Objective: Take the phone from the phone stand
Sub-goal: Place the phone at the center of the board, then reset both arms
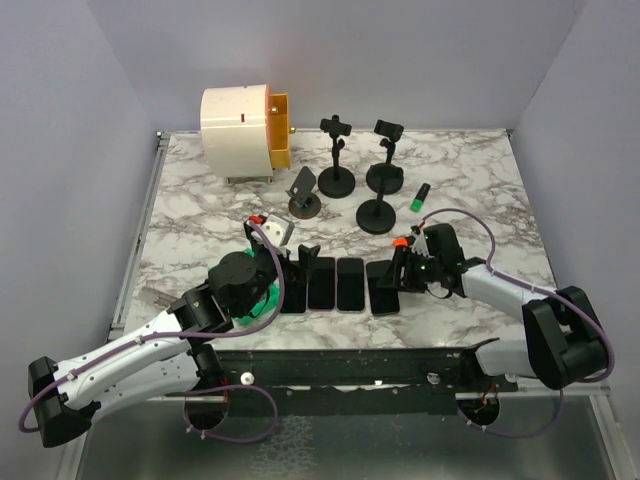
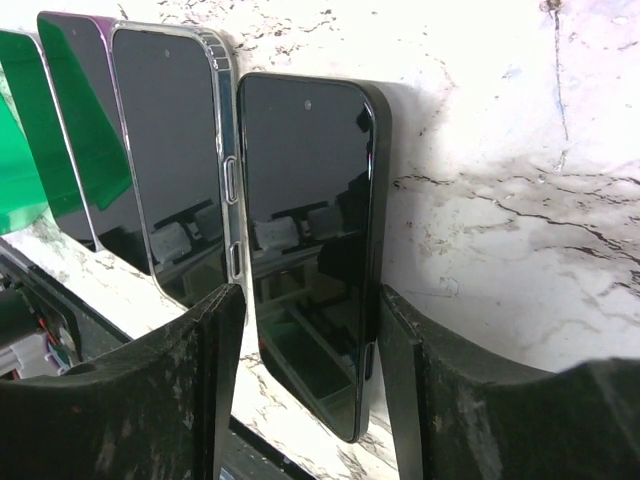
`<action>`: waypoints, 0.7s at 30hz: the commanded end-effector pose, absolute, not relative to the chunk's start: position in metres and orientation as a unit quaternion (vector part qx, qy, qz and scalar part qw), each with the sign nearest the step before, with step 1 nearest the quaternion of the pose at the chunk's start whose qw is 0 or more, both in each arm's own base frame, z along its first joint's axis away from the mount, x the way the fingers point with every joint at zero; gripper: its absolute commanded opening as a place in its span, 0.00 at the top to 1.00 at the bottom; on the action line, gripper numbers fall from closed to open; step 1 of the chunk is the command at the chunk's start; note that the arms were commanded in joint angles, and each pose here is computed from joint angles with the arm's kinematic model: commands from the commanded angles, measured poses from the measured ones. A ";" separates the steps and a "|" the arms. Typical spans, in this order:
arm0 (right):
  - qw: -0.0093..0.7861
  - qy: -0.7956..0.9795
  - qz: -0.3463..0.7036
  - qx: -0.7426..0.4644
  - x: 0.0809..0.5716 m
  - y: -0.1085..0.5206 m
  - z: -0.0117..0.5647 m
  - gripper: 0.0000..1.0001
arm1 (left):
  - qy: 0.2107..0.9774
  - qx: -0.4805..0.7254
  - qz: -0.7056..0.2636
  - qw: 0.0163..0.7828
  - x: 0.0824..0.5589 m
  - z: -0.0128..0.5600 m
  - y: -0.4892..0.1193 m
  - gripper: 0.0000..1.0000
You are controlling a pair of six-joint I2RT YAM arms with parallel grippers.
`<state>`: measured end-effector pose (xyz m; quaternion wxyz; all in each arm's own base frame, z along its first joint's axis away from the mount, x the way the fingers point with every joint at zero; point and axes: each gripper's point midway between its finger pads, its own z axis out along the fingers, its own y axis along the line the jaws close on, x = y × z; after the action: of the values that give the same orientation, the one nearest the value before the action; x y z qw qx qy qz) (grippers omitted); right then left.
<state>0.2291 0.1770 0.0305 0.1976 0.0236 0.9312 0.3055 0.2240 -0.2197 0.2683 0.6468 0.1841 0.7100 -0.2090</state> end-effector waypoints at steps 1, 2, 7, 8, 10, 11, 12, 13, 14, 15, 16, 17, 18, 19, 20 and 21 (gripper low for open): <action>0.197 0.938 0.282 0.038 0.222 0.165 0.020 0.38 | 0.709 0.185 -0.219 0.645 0.223 0.272 -0.222 0.11; 0.199 0.938 0.281 0.039 0.221 0.164 0.020 0.37 | 0.709 0.186 -0.219 0.644 0.223 0.272 -0.222 0.11; 0.208 0.940 0.268 0.046 0.219 0.158 0.022 0.33 | 0.710 0.188 -0.220 0.642 0.223 0.271 -0.223 0.11; 0.210 0.939 0.267 0.048 0.219 0.157 0.022 0.32 | 0.709 0.188 -0.220 0.642 0.222 0.271 -0.224 0.11; 0.211 0.939 0.267 0.052 0.217 0.156 0.021 0.31 | 0.709 0.188 -0.221 0.642 0.223 0.271 -0.224 0.11; 0.211 0.939 0.268 0.053 0.215 0.156 0.021 0.31 | 0.709 0.188 -0.222 0.642 0.222 0.271 -0.224 0.11; 0.209 0.939 0.269 0.054 0.213 0.156 0.020 0.30 | 0.709 0.188 -0.222 0.642 0.222 0.271 -0.224 0.11; 0.209 0.939 0.269 0.055 0.212 0.155 0.019 0.30 | 0.709 0.187 -0.223 0.642 0.222 0.272 -0.224 0.11; 0.209 0.938 0.271 0.056 0.211 0.156 0.019 0.30 | 0.709 0.186 -0.224 0.643 0.222 0.272 -0.224 0.11; 0.209 0.937 0.274 0.055 0.210 0.156 0.020 0.30 | 0.709 0.186 -0.224 0.642 0.222 0.272 -0.224 0.11; 0.212 0.936 0.275 0.056 0.210 0.156 0.022 0.30 | 0.710 0.181 -0.224 0.643 0.223 0.272 -0.223 0.10; 0.217 0.934 0.277 0.058 0.211 0.156 0.025 0.30 | 0.713 0.167 -0.221 0.644 0.225 0.273 -0.221 0.09; 0.228 0.931 0.279 0.060 0.214 0.156 0.032 0.30 | 0.717 0.141 -0.218 0.647 0.229 0.276 -0.216 0.06; 0.244 0.926 0.280 0.061 0.218 0.156 0.042 0.30 | 0.721 0.106 -0.220 0.649 0.233 0.279 -0.213 0.04; 0.263 0.921 0.279 0.064 0.224 0.155 0.053 0.30 | 0.723 0.072 -0.222 0.650 0.237 0.283 -0.209 0.03; 0.284 0.916 0.277 0.066 0.229 0.153 0.066 0.29 | 0.726 0.036 -0.220 0.651 0.241 0.283 -0.205 0.01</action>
<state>0.2178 0.1638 0.0400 0.2356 0.0442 0.9248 0.2954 0.2255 -0.2200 0.2671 0.6422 0.1617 0.7172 -0.2170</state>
